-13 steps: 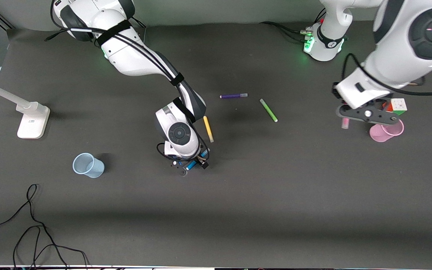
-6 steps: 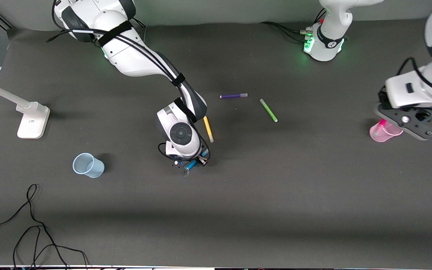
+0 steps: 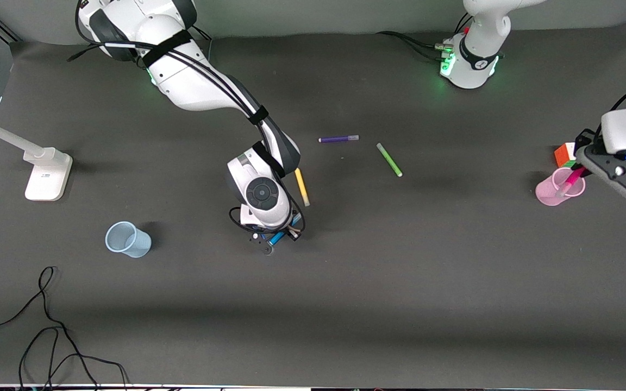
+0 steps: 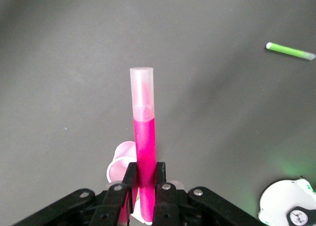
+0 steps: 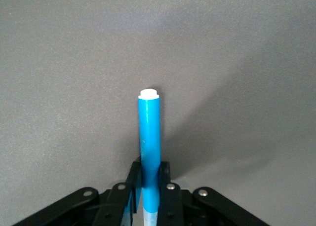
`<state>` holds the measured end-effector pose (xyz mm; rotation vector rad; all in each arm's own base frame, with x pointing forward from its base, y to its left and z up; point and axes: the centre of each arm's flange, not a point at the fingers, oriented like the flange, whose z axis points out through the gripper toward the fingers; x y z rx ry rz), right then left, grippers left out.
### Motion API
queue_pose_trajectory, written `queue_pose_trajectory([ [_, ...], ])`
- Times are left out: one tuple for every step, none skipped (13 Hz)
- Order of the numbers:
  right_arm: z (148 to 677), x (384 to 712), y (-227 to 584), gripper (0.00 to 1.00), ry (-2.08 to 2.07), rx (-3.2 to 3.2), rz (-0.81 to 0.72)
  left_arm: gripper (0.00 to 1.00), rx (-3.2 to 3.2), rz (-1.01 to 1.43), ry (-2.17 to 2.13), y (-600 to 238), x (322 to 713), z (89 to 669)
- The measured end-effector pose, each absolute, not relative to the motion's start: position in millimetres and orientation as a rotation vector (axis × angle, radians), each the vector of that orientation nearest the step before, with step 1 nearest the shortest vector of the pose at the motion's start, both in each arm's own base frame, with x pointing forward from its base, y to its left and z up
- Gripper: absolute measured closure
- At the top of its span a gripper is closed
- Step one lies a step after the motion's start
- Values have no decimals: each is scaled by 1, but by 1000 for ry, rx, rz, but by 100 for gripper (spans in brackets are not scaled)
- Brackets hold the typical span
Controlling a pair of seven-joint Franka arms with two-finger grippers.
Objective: Place pink and blue markers in matching cups
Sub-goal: 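Carry the pink marker with the left gripper over the pink cup, then lower the pink marker into the cup while the right gripper carries blue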
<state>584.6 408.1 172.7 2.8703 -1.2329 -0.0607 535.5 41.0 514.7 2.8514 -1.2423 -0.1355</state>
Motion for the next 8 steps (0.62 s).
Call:
queue_pose_trajectory([
  [175,587,407,82,-1237,2872,-56,82,2840,-100,-1252,46,519,504],
  [179,590,406,82,-1243,2875,-48,82,2815,-59,-1286,52,504,492],
  [185,595,405,82,-1251,2876,-41,82,2775,-15,-1344,58,494,481],
  [194,602,402,82,-1259,2869,-42,82,2728,32,-1400,68,486,470],
  [208,609,398,82,-1259,2859,-53,82,2686,72,-1429,81,480,456],
  [225,618,392,82,-1253,2852,-67,82,2655,105,-1453,95,475,444],
  [247,627,384,82,-1246,2854,-73,82,2620,146,-1490,108,470,432],
  [270,636,373,82,-1227,2867,-73,82,2574,192,-1528,119,467,421],
])
